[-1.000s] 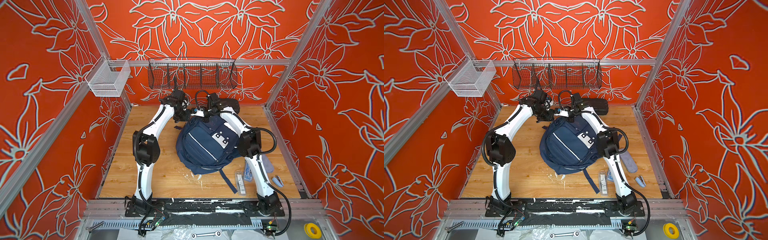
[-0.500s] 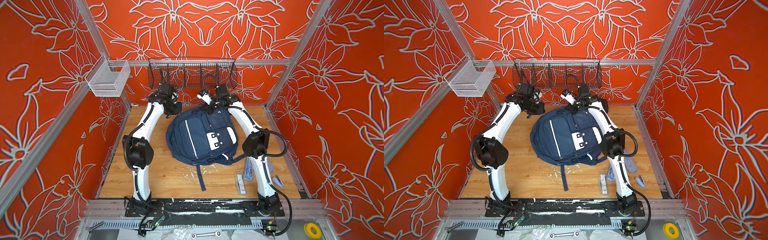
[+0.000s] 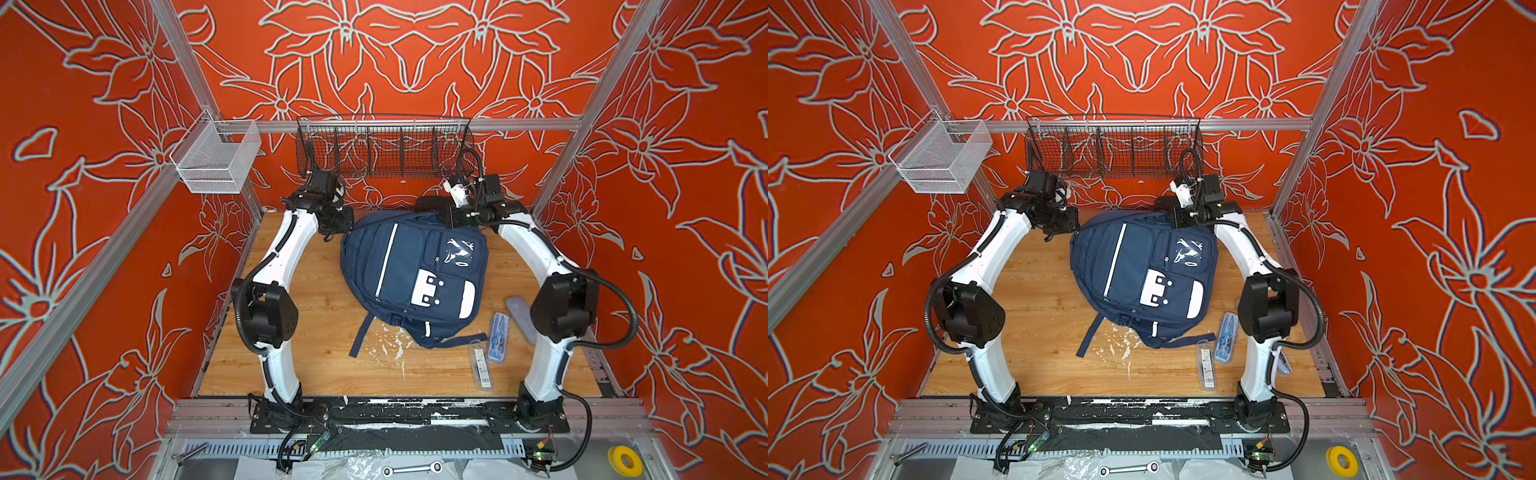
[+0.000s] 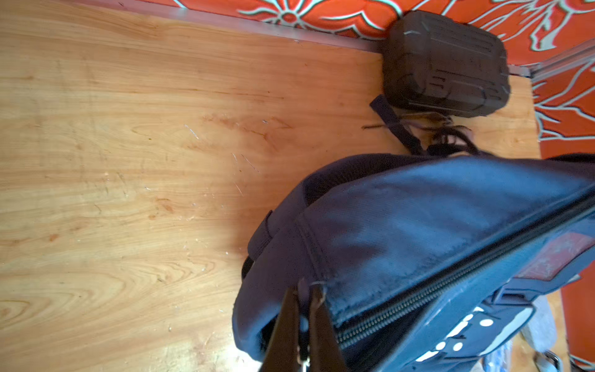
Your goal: Pack the student bag
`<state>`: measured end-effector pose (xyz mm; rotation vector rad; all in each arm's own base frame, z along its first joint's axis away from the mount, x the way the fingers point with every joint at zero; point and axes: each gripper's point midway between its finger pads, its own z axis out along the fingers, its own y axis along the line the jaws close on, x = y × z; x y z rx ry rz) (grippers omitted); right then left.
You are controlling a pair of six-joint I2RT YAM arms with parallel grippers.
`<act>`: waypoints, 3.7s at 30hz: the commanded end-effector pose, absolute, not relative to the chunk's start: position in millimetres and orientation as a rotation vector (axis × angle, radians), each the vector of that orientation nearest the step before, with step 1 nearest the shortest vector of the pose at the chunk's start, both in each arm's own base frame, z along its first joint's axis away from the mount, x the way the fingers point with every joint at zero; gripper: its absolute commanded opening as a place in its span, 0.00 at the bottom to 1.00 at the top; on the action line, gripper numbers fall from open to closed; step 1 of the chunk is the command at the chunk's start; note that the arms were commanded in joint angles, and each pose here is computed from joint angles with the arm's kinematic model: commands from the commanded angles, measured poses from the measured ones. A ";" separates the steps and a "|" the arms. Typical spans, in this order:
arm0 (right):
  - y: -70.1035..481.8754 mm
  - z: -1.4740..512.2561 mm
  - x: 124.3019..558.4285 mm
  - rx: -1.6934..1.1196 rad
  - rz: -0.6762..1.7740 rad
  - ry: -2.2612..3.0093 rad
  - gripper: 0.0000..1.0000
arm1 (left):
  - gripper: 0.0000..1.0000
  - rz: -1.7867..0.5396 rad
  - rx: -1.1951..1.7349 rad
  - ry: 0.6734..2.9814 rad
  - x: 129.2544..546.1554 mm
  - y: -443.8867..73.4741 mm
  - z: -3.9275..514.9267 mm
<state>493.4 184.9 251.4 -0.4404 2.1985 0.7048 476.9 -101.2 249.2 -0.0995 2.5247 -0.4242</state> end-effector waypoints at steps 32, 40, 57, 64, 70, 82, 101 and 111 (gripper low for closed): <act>332.4 302.1 455.0 -1.337 0.597 1.428 0.54 | 0.00 -0.523 0.341 2.164 429.4 -218.8 388.1; 341.4 316.5 457.9 -1.267 0.670 1.368 0.56 | 0.00 -0.510 0.347 2.175 428.2 -217.3 386.2; 310.4 380.5 513.6 -0.778 0.836 1.676 0.00 | 0.00 -0.306 0.188 2.197 434.6 -169.3 372.5; 261.0 410.4 536.4 -0.487 1.016 1.684 0.00 | 0.00 -0.337 -0.006 2.188 426.0 -122.7 348.2; 228.6 411.9 554.0 -0.342 1.083 1.681 0.00 | 0.00 -0.334 -0.077 2.212 416.0 -106.1 320.1; 205.4 409.8 548.3 -0.318 1.145 1.606 0.00 | 0.00 -0.519 -0.099 2.221 400.1 -121.1 291.7; 303.1 329.2 419.3 -1.425 0.335 1.206 0.57 | 0.00 -0.761 0.241 2.078 399.4 -208.4 388.7; 337.0 318.4 413.5 -1.561 0.398 1.124 0.51 | 0.00 -0.757 0.256 2.078 395.8 -214.1 390.0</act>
